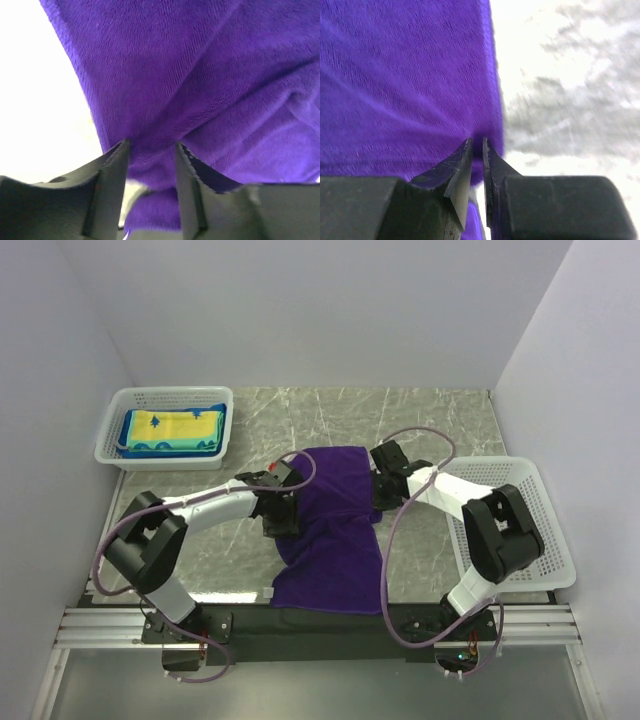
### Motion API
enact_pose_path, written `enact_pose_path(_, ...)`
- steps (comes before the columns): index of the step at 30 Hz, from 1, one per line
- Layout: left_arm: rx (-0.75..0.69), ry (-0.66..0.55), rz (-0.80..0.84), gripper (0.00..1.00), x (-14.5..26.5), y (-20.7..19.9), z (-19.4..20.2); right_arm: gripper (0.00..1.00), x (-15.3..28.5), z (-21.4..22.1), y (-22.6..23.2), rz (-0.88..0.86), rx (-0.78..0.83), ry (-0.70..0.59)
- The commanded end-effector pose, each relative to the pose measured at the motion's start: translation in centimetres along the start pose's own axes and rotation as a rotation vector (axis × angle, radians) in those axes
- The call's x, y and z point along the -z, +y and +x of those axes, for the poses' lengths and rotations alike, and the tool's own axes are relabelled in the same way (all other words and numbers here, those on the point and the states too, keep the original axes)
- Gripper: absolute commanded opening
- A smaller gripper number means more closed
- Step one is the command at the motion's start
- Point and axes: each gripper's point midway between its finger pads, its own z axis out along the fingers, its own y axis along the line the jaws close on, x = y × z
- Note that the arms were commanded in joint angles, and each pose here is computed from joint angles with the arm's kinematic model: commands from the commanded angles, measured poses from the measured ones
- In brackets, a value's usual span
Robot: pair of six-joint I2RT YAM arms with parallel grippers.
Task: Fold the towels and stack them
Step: Flatten out the crumpled towel
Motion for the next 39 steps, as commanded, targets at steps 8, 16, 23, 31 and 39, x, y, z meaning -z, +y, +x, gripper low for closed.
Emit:
enact_pose_path(8, 0.088, -0.305, -0.006, 0.59, 8.5, 1.8, -10.8, 0.26, 6.0, -8.0, 1.1, -0.04, 0.065, -0.24)
enact_pose_path(16, 0.055, -0.371, -0.014, 0.66, 5.8, 1.2, -18.9, 0.62, 5.9, -9.8, 3.1, -0.148, 0.103, -0.286)
enact_pose_path(23, 0.019, -0.309, -0.032, 0.58, 0.0, 0.2, -22.0, 0.66, 6.3, -7.7, 3.9, -0.239, 0.117, -0.268)
enact_pose_path(31, -0.001, -0.349, -0.092, 0.47, -2.9, 1.0, -24.1, 0.65, 6.0, -6.0, 3.5, -0.247, 0.125, -0.248)
enact_pose_path(39, -0.038, -0.296, -0.031, 0.22, -4.3, -0.6, -22.7, 0.65, 5.8, -5.6, 3.2, -0.24, 0.117, -0.248)
